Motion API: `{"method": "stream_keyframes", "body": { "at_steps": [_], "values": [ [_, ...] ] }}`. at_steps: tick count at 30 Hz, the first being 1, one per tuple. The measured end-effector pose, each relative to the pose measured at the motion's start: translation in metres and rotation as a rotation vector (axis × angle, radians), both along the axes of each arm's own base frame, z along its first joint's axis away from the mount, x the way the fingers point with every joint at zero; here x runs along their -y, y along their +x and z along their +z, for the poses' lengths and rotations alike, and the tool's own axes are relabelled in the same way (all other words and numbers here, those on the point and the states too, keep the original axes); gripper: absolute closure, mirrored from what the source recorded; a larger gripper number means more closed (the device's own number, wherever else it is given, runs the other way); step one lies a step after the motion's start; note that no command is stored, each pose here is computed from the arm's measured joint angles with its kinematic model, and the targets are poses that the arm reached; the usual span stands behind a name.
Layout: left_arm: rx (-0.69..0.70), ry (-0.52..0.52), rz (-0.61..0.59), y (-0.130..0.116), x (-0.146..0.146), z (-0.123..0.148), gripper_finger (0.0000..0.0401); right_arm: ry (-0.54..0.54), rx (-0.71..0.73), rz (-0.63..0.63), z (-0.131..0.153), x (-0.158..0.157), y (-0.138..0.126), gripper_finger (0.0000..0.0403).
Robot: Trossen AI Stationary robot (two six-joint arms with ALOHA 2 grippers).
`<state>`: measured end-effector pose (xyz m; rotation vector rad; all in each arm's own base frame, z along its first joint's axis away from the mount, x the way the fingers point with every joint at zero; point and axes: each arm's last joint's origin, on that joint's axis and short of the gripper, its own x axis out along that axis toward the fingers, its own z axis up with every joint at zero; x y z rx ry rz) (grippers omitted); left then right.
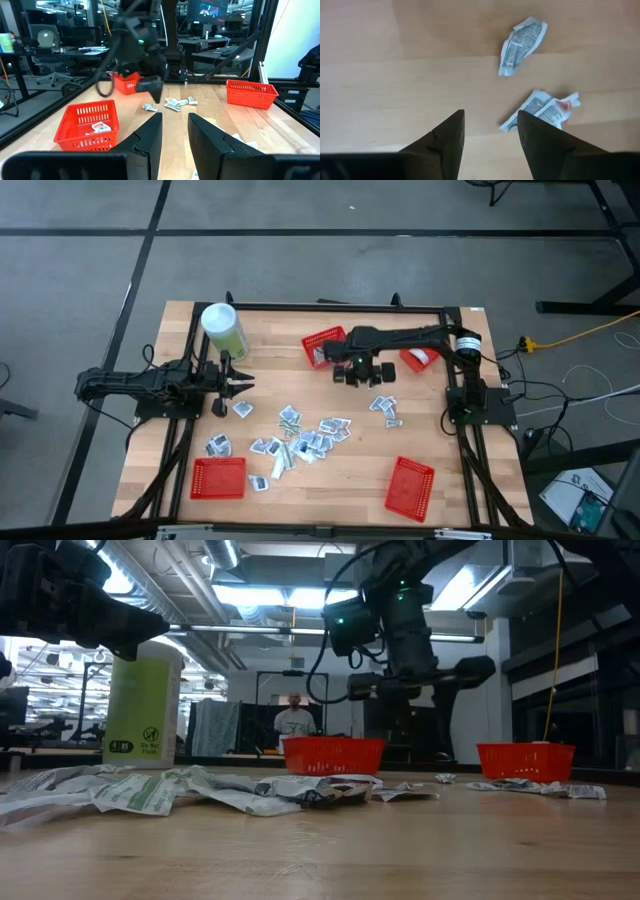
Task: Pick & Place First Aid Supplies
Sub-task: Put the orange ointment pack into the red container
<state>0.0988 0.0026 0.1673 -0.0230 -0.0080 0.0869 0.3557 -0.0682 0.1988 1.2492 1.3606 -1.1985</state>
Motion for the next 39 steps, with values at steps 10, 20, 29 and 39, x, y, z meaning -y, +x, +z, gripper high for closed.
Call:
{"method": "stream_keyframes", "body": {
  "at_steps": [10,20,29,39],
  "values": [
    [0.0,0.0,0.0,0.0,0.0,0.0,0.0313,-0.121,-0.032,0.046,-0.003,-0.008,0.0,0.0221],
    [0.0,0.0,0.0,0.0,0.0,0.0,0.0313,-0.057,0.009,-0.03,-0.007,-0.007,-0.012,0.0234],
    [0.0,0.0,0.0,0.0,0.0,0.0,0.0313,-0.058,0.16,-0.096,-0.006,-0.02,-0.052,0.0234],
    [0.0,0.0,0.0,0.0,0.0,0.0,0.0313,-0.119,0.405,-0.072,-0.029,-0.025,-0.083,0.0234]
  ]
}}
